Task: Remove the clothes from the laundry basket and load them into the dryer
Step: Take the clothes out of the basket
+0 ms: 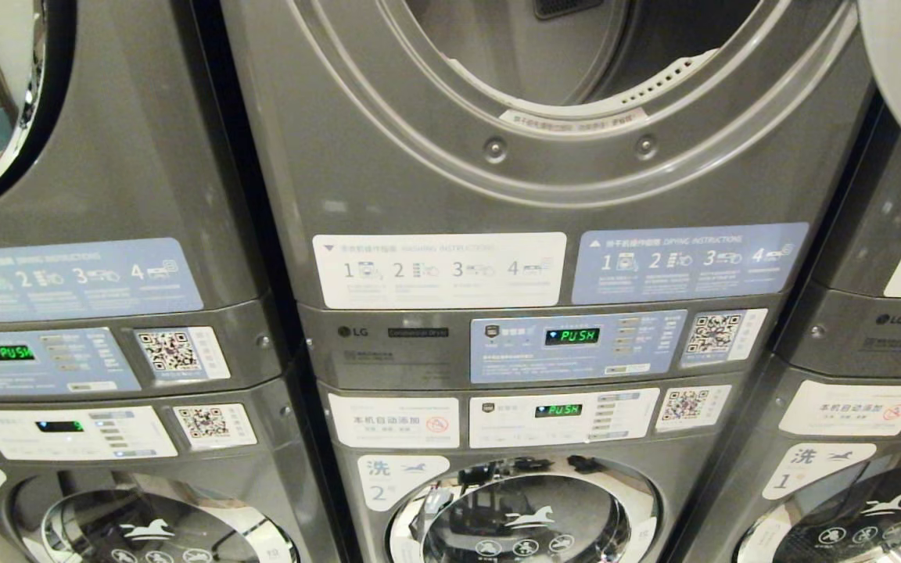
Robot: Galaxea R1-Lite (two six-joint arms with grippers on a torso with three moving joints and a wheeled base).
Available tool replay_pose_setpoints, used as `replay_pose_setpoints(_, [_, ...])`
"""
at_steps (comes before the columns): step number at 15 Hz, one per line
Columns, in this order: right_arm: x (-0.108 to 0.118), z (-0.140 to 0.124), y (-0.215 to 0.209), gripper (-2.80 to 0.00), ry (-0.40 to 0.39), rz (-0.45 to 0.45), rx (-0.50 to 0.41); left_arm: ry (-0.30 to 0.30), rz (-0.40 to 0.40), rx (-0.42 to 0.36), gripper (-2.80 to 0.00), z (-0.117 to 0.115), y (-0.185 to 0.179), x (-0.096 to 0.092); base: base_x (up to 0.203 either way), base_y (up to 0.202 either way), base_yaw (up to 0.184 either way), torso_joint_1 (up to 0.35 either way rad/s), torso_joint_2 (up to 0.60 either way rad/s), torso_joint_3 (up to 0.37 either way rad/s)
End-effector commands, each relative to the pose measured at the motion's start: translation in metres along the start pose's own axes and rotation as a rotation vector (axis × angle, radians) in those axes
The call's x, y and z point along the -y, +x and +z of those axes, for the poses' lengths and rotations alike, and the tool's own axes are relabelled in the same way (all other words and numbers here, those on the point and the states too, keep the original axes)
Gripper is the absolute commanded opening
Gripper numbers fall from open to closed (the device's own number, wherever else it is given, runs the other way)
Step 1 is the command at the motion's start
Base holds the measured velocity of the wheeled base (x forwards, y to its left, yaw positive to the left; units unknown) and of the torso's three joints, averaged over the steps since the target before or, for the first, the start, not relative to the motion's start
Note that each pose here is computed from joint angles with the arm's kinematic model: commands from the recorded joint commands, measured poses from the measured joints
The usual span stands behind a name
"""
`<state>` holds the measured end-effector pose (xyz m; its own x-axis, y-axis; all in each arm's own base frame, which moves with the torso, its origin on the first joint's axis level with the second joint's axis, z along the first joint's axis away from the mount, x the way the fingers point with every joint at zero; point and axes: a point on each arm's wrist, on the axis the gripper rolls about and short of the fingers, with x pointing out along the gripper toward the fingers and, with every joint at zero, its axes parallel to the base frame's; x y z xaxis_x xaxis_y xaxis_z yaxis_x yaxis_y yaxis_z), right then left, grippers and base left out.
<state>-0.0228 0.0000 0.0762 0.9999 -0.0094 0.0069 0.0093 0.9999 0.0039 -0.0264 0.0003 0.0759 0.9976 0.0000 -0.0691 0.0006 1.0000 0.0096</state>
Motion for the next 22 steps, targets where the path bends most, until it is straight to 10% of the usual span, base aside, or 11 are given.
replay_pose_setpoints(1, [0.0, 0.0, 0.0, -2.8, 0.0, 0.0, 0.001, 0.0, 0.0, 0.0, -2.8, 0.0, 0.0, 0.0, 0.0, 0.0, 0.0, -0.154, 0.33, 0.168])
replay_pose_setpoints(22, [0.0, 0.0, 0.0, -2.8, -0.001, 0.0, 0.001, -0.001, 0.002, 0.0, -2.8, 0.0, 0.0, 0.0, 0.0, 0.0, 0.0, -0.187, 0.39, 0.197])
